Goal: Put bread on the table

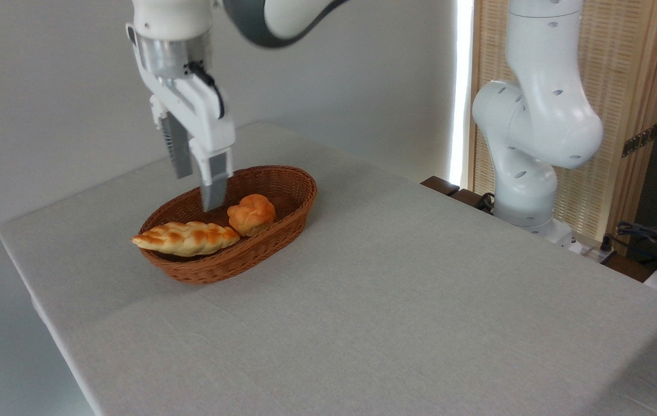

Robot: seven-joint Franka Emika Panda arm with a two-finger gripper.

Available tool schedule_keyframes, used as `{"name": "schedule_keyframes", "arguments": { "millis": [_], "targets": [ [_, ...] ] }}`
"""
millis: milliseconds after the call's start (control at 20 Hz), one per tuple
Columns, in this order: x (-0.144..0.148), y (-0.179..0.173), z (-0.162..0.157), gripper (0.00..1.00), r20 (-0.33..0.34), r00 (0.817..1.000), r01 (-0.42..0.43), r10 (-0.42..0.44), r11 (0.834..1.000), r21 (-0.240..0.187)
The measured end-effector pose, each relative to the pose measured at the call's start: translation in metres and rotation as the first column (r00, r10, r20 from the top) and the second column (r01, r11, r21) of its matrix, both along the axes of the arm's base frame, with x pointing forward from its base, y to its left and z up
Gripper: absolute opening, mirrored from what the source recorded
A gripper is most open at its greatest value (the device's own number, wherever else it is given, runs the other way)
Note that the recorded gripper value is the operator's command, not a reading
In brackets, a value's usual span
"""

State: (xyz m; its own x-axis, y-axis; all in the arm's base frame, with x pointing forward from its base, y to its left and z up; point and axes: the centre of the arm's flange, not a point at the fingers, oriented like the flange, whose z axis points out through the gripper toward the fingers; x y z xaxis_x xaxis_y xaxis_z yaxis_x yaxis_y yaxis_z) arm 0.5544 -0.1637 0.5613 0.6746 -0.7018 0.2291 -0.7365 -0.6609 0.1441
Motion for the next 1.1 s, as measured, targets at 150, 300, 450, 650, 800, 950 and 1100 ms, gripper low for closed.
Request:
{"name": "schedule_keyframes", "arguments": {
  "millis": [150,300,450,650,800,950,1100],
  "targets": [
    [-0.013,-0.058,-0.049,1.0,0.056,0.998,-0.014,0.015,1.0,-0.028],
    [-0.024,-0.079,-0.084,1.0,0.085,0.996,-0.005,0.007,1.0,-0.029],
    [-0.023,-0.079,-0.094,1.0,0.123,0.992,-0.001,0.003,1.0,-0.018],
    [-0.019,-0.083,-0.103,1.0,0.156,0.987,0.036,-0.042,0.999,0.041],
    [-0.022,-0.094,-0.116,0.98,0.149,0.985,0.077,-0.088,0.994,0.08],
    [-0.022,-0.099,-0.124,0.51,0.151,0.981,0.108,-0.125,0.987,0.118],
    [-0.022,-0.098,-0.125,0.29,0.156,0.978,0.119,-0.141,0.983,0.138]
  ]
}}
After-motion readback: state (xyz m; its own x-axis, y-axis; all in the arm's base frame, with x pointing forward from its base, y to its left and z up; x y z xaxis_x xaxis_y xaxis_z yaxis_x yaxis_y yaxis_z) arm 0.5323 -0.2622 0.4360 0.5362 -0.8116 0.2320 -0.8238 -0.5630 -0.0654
